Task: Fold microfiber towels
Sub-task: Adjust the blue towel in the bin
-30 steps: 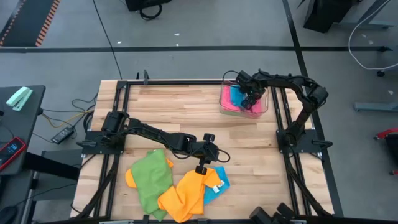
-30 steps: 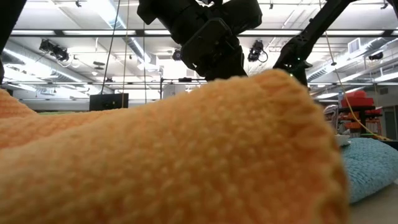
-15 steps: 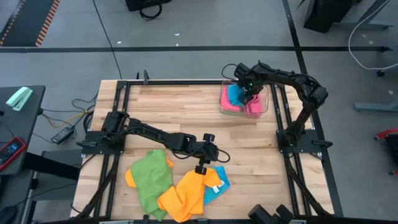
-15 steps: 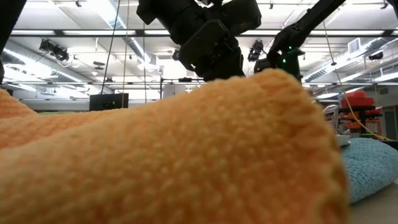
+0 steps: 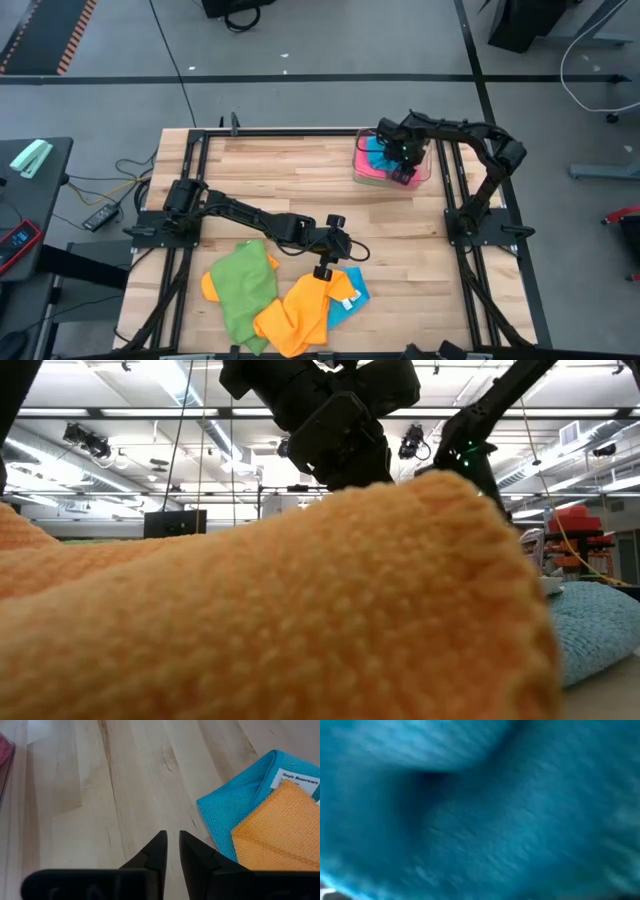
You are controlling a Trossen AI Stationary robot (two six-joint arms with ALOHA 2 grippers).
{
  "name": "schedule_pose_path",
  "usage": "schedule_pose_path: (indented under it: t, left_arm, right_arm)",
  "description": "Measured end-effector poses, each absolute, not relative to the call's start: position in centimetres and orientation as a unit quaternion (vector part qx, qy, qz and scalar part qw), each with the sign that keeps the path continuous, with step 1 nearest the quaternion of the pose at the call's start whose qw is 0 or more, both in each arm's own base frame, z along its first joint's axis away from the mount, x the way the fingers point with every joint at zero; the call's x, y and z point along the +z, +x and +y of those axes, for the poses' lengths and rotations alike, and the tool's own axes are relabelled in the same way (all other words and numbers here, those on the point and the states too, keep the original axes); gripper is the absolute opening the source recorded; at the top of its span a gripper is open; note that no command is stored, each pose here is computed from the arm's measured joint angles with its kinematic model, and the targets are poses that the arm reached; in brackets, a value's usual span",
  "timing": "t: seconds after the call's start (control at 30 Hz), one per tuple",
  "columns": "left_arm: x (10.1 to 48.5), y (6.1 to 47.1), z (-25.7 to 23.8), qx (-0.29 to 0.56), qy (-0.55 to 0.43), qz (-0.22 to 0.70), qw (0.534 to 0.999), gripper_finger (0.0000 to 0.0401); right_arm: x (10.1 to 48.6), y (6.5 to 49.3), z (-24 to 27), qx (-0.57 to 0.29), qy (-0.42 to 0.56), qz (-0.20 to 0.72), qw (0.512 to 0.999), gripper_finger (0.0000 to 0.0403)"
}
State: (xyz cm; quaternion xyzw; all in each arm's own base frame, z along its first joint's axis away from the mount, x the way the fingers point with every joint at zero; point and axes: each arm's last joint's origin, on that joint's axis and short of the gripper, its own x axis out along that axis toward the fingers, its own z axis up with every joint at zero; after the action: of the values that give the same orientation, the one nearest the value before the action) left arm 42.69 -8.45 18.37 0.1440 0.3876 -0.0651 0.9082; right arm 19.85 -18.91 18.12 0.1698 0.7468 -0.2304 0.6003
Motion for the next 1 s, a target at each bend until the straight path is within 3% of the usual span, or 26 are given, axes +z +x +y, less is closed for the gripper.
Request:
schedule_pose_path:
  t: [0.43,0.77,1.0]
  left_arm:
    - [18.4,42.7,-8.4,-0.065,0.144,0.388,0.908,0.0059]
    - [18.4,42.7,-8.4,-0.065,0.144,0.388,0.908,0.0057]
    - [18.3,42.7,-8.4,-0.065,0.144,0.389,0.908,0.0055]
  right_arm:
    - [17.8,22.9,-18.0,-0.193,0.140,0.687,0.687,0.0172]
    - [22.0,23.4,-18.1,-0.207,0.129,0.709,0.662,0.0172]
    - [22.7,22.4,-18.8,-0.250,0.106,0.735,0.621,0.0172]
